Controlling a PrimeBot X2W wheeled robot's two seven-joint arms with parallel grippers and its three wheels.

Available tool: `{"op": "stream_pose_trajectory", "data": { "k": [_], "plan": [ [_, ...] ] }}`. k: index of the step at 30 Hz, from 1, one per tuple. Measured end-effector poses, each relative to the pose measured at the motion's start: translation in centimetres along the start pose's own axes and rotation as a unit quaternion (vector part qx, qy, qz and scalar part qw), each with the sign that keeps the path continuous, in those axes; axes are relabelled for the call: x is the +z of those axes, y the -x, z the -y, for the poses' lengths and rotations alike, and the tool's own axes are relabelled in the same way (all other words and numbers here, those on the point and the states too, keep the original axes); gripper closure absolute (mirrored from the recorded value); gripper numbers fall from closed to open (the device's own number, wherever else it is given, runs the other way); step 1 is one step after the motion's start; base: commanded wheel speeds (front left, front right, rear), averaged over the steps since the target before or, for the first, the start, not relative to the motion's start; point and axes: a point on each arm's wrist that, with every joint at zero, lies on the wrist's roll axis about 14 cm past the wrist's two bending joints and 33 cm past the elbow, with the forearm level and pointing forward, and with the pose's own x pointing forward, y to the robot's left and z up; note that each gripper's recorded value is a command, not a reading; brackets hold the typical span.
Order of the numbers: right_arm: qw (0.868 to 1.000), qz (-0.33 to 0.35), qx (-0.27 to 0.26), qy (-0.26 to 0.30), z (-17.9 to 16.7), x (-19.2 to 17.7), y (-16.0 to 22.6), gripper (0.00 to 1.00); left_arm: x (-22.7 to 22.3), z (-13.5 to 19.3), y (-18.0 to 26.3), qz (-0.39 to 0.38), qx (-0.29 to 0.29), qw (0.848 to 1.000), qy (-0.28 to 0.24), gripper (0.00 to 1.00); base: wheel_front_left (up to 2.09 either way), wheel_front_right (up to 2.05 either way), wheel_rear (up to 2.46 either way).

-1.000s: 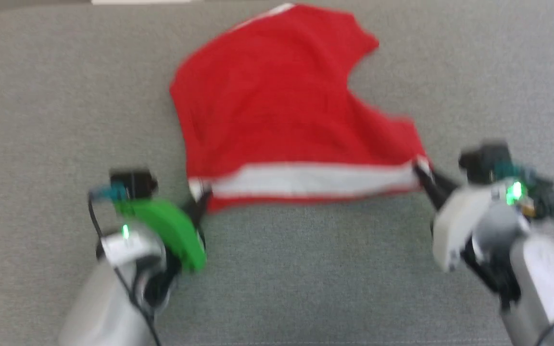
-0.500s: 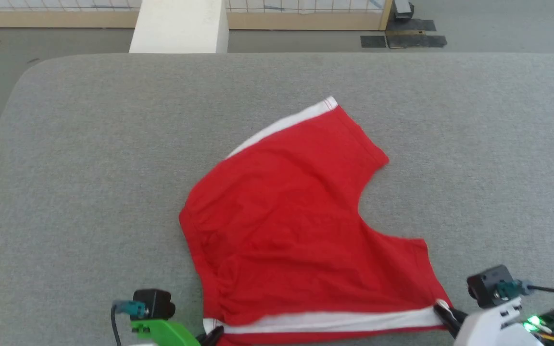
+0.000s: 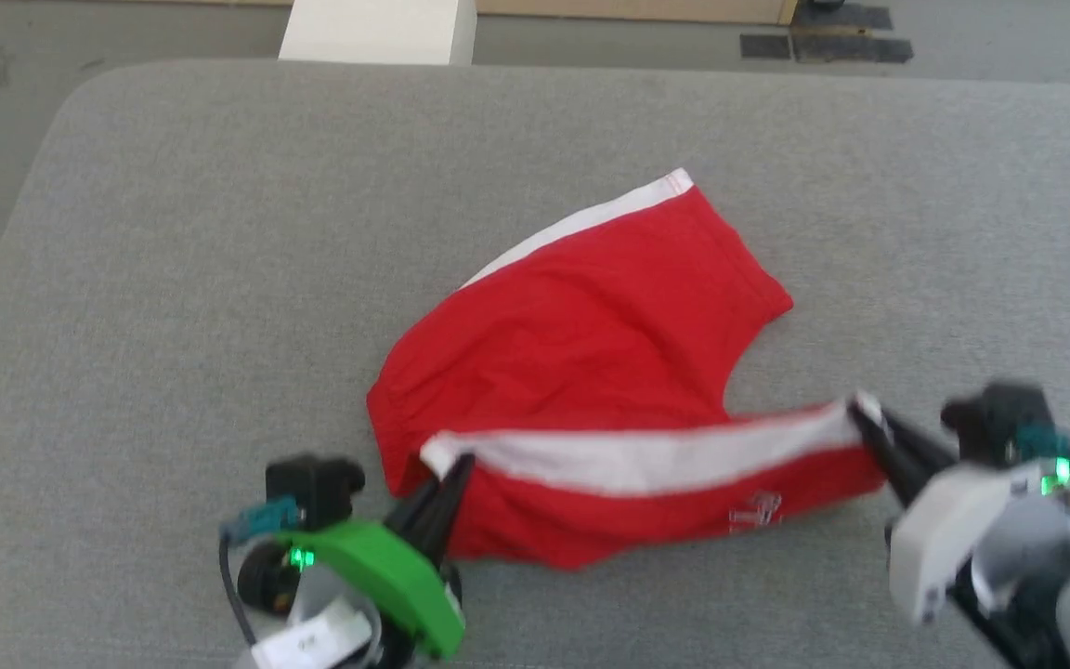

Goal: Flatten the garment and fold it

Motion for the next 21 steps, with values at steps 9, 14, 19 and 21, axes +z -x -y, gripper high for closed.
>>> {"op": "stream_pose_trajectory", "data": {
  "k": [9,14,19,21],
  "plan": [
    [0.997,0.054,0.006,0.053,2.4,6.9,-7.8,1.0,4.4,-3.1,-4.2,0.082,0.047,0.996,0.003,1.0,0.0,0.0,0.0],
    [0.998,0.034,0.022,0.054,2.7,7.6,-12.4,1.0,4.4,-6.6,-5.4,0.086,0.101,0.991,0.013,1.0,0.0,0.0,0.0],
    [0.998,-0.012,0.039,0.053,2.4,7.0,-17.1,1.0,3.2,-8.9,-6.5,0.067,0.127,0.989,0.018,1.0,0.0,0.0,0.0],
    [0.997,-0.033,0.043,0.054,2.3,6.5,-18.7,1.0,2.8,-9.4,-6.9,0.061,0.134,0.989,0.02,1.0,0.0,0.0,0.0]
  ]
}}
